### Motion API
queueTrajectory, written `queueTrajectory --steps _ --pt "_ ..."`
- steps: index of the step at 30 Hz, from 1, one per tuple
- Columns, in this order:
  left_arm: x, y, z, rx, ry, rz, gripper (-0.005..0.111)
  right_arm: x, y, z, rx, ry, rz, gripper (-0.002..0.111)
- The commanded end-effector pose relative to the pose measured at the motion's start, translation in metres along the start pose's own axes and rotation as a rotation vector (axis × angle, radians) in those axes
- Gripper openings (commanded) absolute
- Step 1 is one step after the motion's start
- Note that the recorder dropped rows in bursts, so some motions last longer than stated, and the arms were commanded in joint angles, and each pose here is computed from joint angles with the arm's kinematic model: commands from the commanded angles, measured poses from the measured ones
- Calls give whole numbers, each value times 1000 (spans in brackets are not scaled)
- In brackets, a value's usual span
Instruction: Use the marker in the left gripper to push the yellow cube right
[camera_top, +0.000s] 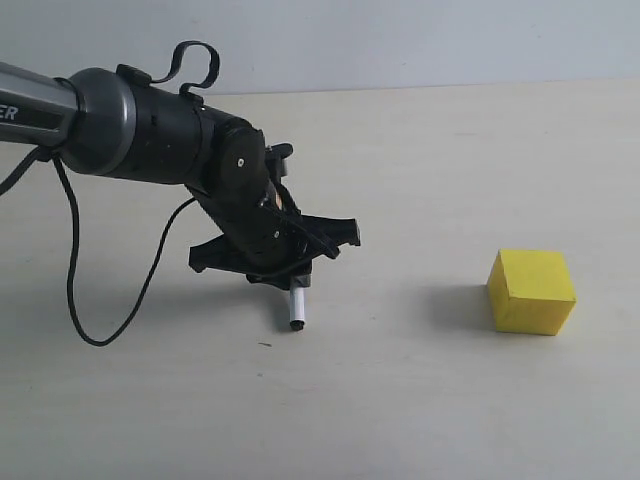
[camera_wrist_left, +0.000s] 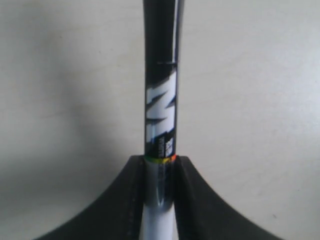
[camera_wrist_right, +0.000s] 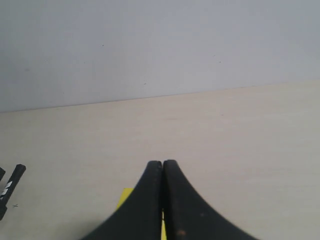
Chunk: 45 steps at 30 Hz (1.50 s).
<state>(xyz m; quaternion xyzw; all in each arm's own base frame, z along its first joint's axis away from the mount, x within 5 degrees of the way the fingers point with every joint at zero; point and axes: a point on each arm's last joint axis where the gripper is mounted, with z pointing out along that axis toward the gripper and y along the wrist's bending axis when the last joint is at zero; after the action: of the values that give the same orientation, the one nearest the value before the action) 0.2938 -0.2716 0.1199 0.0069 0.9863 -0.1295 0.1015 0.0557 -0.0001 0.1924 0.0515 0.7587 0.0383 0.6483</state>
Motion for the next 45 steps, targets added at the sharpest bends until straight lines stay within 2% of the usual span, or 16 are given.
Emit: queueTrajectory --steps 1,4,5,20,28,31,33,35,39,42,45 --pt "3 1 4 -11 16 10 14 1 -1 0 6 -7 -8 0" --pt "2 0 4 -2 4 10 32 1 -1 0 6 -7 -8 0" --pt "2 0 4 0 2 10 34 1 -1 0 6 -7 -8 0" --pt "1 -1 3 7 -8 10 34 1 -1 0 6 -9 -8 0" --pt "-11 -12 -28 16 -3 34 34 1 -1 0 6 -9 -8 0" --pt "-15 -18 -45 22 -3 75 31 1 -1 0 6 -9 -8 0" --pt "-18 -21 -56 34 -15 114 18 1 -1 0 6 -9 -8 0" --pt "-17 -25 -66 54 -45 157 0 1 -1 0 6 -9 -8 0" --pt "-10 -42 -83 100 -144 290 0 1 -1 0 6 -9 -8 0" --pt "2 -58 -94 174 -272 384 0 1 -1 0 6 -9 -8 0" --pt "24 -74 -103 296 -393 462 0 1 -1 0 6 -9 -8 0"
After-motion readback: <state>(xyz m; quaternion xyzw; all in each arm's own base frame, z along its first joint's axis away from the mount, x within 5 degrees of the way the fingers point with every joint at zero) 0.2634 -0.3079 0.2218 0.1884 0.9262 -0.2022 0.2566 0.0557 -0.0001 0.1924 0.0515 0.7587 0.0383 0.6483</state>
